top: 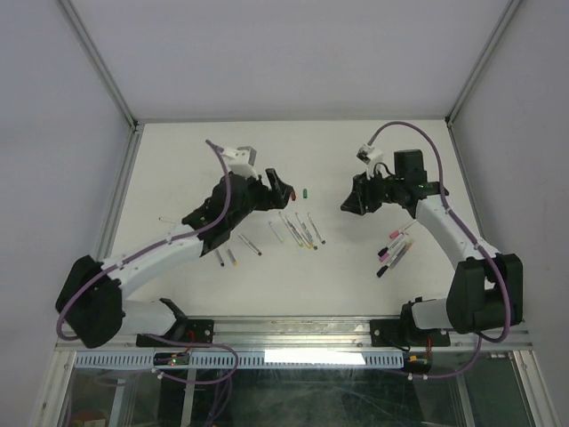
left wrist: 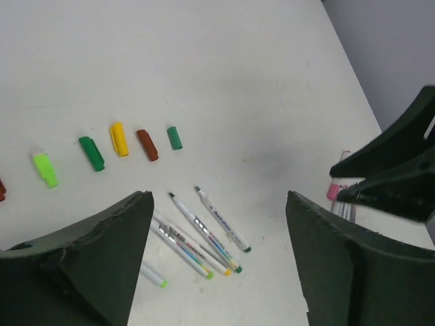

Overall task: Open the pen caps
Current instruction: Pick up the pen from the center of the board.

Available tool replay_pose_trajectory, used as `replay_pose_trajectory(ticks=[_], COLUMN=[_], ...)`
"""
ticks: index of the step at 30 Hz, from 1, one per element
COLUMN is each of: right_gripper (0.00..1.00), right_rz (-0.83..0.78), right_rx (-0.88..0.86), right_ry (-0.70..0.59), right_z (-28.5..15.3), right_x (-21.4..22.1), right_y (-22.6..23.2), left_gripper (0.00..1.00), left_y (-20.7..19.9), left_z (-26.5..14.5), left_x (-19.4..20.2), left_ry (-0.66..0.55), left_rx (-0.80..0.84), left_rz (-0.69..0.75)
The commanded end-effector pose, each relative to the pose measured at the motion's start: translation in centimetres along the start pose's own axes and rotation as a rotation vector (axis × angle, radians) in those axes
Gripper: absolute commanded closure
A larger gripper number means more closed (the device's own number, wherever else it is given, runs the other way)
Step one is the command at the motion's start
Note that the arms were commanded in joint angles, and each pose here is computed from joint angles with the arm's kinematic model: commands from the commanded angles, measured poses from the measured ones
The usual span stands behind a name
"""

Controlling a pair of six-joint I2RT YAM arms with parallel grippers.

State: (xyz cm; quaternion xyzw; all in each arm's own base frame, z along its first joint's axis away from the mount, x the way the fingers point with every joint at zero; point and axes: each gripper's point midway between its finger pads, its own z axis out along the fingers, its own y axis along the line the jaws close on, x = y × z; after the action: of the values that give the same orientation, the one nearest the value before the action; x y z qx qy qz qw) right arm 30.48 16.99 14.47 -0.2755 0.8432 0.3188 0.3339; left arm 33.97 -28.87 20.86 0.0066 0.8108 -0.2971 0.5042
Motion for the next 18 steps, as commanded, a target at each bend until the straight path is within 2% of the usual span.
replay_pose_trajectory(ticks=[1, 3, 4, 7, 12, 15, 18], right_gripper=[0.57, 0.57, 0.57, 0.51, 0.21, 0.15, 0.14], right_rz=[-0.202, -0.246, -0.270, -0.323, -0.468, -0.586, -0.682], right_rx=[-0.150, -0.146, -0.141, -0.127, -0.263, -0.362, -0.366], right_ry=[-0.135, -0.162, -0.178, -0.232, -0.285, -0.286, -0.246], right_z=[-4.1, -5.2, -5.7, -6.9, -7.7, -8.1, -8.2], right_x=[-3.5, -4.0, -4.4, -5.5, -6.0, -5.9, -5.8], right_y=[3.2, 3.5, 3.6, 4.1, 6.8, 8.2, 8.0], left_gripper=[0.13, 0.03, 0.01, 0.01, 0.01, 0.01, 0.01], left_y=[-1.3, -0.8, -0.2, 0.2, 0.6, 1.1, 1.6], left_z=[-4.8, -6.8, -7.5, -9.4, -11.2, -11.7, -12.1], left_x=[-2.1, -1.9, -1.1, -0.9, 0.2, 1.0, 1.5], left_ry=[-0.205, -0.252, -0.256, -0.291, -0.279, -0.279, -0.287], left_rx=[0.188, 0.226, 0.229, 0.267, 0.300, 0.304, 0.305], left_rz=[0.041, 0.041, 0.044, 0.056, 0.068, 0.061, 0.050])
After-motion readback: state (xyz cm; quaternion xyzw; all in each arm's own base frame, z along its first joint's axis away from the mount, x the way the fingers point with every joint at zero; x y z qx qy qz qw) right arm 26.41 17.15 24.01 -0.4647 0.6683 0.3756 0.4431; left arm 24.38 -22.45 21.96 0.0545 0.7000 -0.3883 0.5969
